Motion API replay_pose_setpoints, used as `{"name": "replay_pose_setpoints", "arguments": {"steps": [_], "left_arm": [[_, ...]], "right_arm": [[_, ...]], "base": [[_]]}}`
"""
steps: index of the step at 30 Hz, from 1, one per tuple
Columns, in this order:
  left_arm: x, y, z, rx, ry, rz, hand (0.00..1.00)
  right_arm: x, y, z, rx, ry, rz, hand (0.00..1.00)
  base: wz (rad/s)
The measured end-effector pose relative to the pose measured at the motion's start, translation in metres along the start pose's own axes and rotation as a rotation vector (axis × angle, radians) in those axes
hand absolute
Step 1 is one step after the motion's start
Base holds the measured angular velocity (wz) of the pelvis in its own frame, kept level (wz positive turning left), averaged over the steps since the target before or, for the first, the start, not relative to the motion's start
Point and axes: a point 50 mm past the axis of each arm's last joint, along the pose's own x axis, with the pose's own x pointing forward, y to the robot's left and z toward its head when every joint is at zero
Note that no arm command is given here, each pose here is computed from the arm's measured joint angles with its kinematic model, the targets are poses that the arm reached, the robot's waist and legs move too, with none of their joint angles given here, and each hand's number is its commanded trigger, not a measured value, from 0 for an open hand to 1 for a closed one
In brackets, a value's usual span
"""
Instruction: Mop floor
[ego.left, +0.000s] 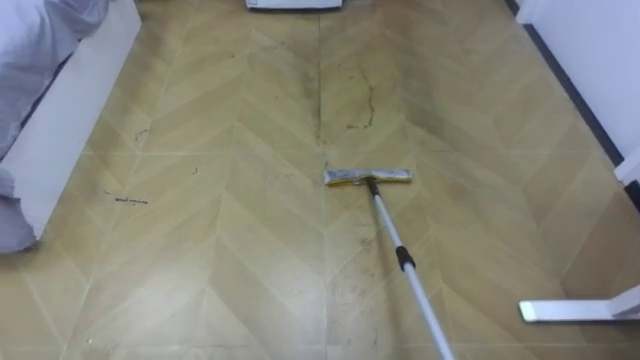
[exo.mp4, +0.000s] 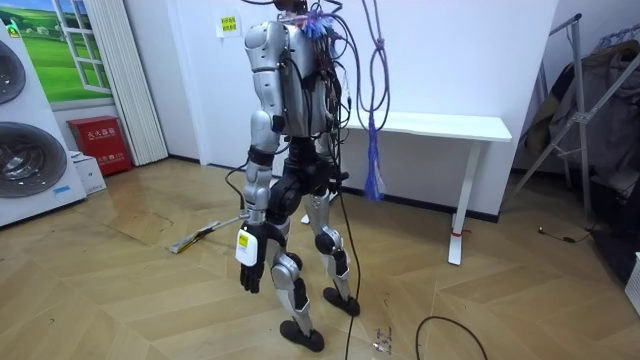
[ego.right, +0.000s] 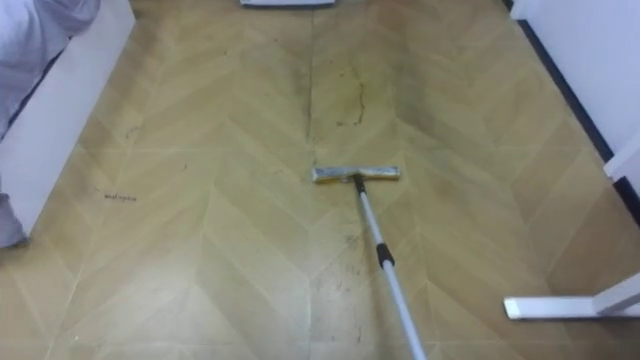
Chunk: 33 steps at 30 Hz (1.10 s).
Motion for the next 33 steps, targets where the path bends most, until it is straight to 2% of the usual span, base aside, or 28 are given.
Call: {"name": "replay_pose_setpoints", "arguments": {"steps": [6, 15, 21, 23, 26, 27, 29, 33], "left_arm": [[-0.001, -0.001, 0.020, 0.007, -0.055, 0.010, 0.00], [-0.001, -0.002, 0.024, -0.007, -0.059, 0.034, 0.00], [-0.002, 0.000, 0.032, -0.155, -0.055, 0.033, 0.00], [0.000, -0.006, 0.014, -0.216, 0.017, 0.019, 0.00], [0.000, -0.013, 0.001, -0.301, 0.066, 0.003, 0.00], [0.000, -0.014, 0.002, -0.299, 0.058, 0.003, 0.00], [0.000, -0.013, 0.005, -0.329, 0.024, 0.001, 0.00], [0.000, -0.013, 0.008, -0.279, -0.017, -0.023, 0.00]], "right_arm": [[-0.001, -0.004, 0.012, 0.027, -0.020, -0.036, 1.00], [0.000, -0.002, 0.007, 0.117, 0.004, -0.089, 1.00], [0.001, 0.000, 0.008, 0.204, 0.009, -0.097, 1.00], [-0.002, -0.013, 0.023, 0.210, 0.005, -0.117, 1.00], [-0.010, -0.036, 0.053, 0.233, -0.048, -0.127, 1.00], [-0.012, -0.042, 0.062, 0.240, -0.072, -0.127, 1.00], [-0.026, -0.056, 0.103, 0.276, -0.204, -0.116, 1.00], [-0.034, -0.066, 0.120, 0.313, -0.289, -0.084, 1.00]], "base": [[0.01], [0.06], [0.21], [-0.36], [-0.36], [-0.15], [-0.11], [0.08]]}}
